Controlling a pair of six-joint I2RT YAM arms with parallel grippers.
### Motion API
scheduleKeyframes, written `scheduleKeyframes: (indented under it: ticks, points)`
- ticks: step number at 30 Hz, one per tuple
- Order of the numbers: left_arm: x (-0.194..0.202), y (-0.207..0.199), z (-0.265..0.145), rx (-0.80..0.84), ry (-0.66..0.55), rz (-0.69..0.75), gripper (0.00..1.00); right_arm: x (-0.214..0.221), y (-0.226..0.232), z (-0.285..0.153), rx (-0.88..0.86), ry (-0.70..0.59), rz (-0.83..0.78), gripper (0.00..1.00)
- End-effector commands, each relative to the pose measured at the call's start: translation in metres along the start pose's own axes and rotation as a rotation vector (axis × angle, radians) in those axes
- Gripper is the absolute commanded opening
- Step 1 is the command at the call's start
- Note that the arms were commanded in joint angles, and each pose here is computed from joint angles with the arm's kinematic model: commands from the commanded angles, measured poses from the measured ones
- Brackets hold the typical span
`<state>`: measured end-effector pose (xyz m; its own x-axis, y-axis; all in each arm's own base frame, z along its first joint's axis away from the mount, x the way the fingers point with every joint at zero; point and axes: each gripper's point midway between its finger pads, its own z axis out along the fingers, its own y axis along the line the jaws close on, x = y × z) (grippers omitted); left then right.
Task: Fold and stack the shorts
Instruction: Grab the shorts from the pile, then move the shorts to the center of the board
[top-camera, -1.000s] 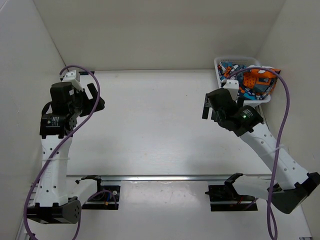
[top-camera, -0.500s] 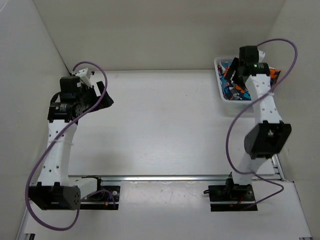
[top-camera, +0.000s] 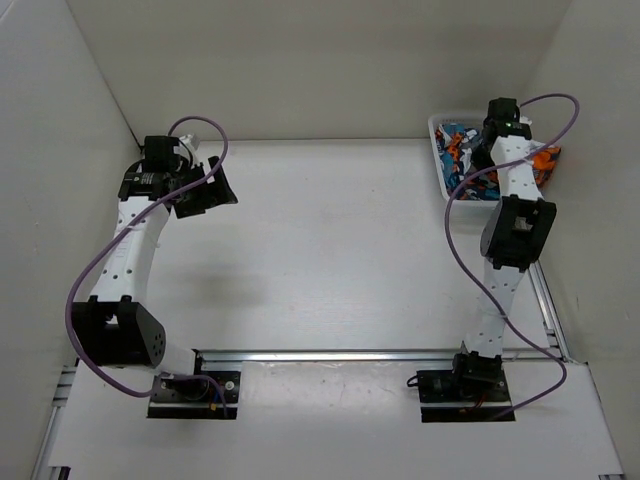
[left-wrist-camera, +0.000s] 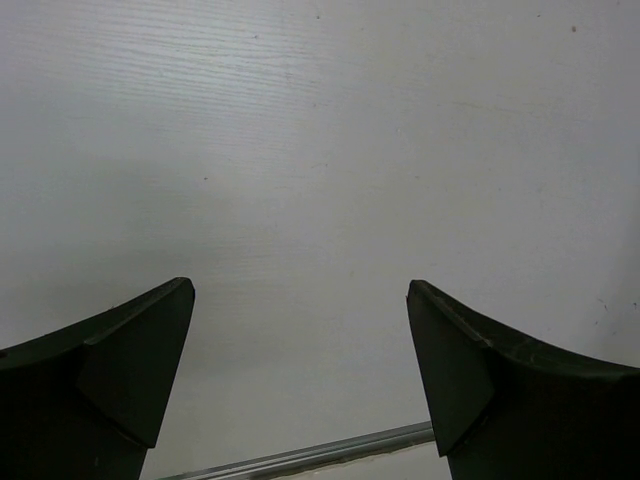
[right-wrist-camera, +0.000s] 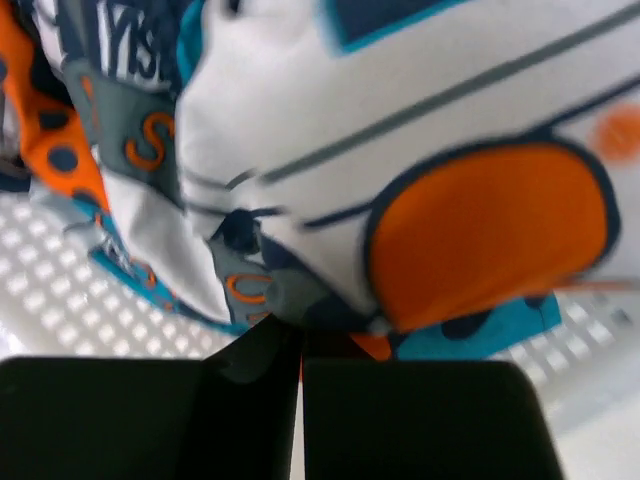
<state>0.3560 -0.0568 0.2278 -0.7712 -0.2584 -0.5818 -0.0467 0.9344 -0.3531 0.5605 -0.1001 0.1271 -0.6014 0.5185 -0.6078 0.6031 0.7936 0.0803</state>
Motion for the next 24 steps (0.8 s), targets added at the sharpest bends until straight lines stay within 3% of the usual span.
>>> scheduleKeyframes:
  ticks: [1, 4, 5, 8, 10, 13, 17, 20, 22, 24]
  points:
    - [-0.022, -0.023, -0.015, 0.069, -0.069, 0.035, 0.99, -0.065, 0.037, -0.118, -0.159, -0.319, -0.015, 0.00]
    - [-0.013, -0.024, -0.006, 0.079, -0.036, 0.025, 0.99, -0.076, 0.053, -0.204, -0.292, -0.453, -0.055, 0.00]
    - [-0.010, -0.025, -0.007, 0.090, -0.031, 0.025, 0.99, -0.086, 0.056, -0.252, -0.369, -0.514, -0.059, 0.00]
    - [-0.001, -0.032, -0.016, 0.114, -0.048, 0.008, 0.99, -0.075, 0.073, -0.346, -0.573, -0.575, -0.105, 0.00]
    - [0.000, -0.035, -0.030, 0.127, -0.085, 0.010, 0.99, -0.048, 0.092, -0.414, -0.740, -0.599, -0.190, 0.00]
    - [0.003, -0.039, -0.047, 0.141, -0.125, 0.012, 0.99, 0.000, 0.104, -0.480, -0.897, -0.596, -0.270, 0.00]
    - [0.016, -0.038, -0.059, 0.140, -0.136, -0.046, 0.99, 0.085, 0.117, -0.507, -1.051, -0.448, -0.349, 0.00]
    - [0.014, -0.036, -0.075, 0.116, -0.188, -0.060, 0.99, 0.164, 0.128, -0.482, -1.079, -0.291, -0.424, 0.01]
    - [0.005, -0.031, -0.086, 0.071, -0.220, -0.076, 0.99, 0.221, 0.128, -0.436, -1.001, -0.158, -0.501, 0.36]
    - [-0.007, -0.037, -0.103, 0.077, -0.261, -0.068, 0.99, 0.258, 0.132, -0.410, -0.966, -0.074, -0.562, 0.95]
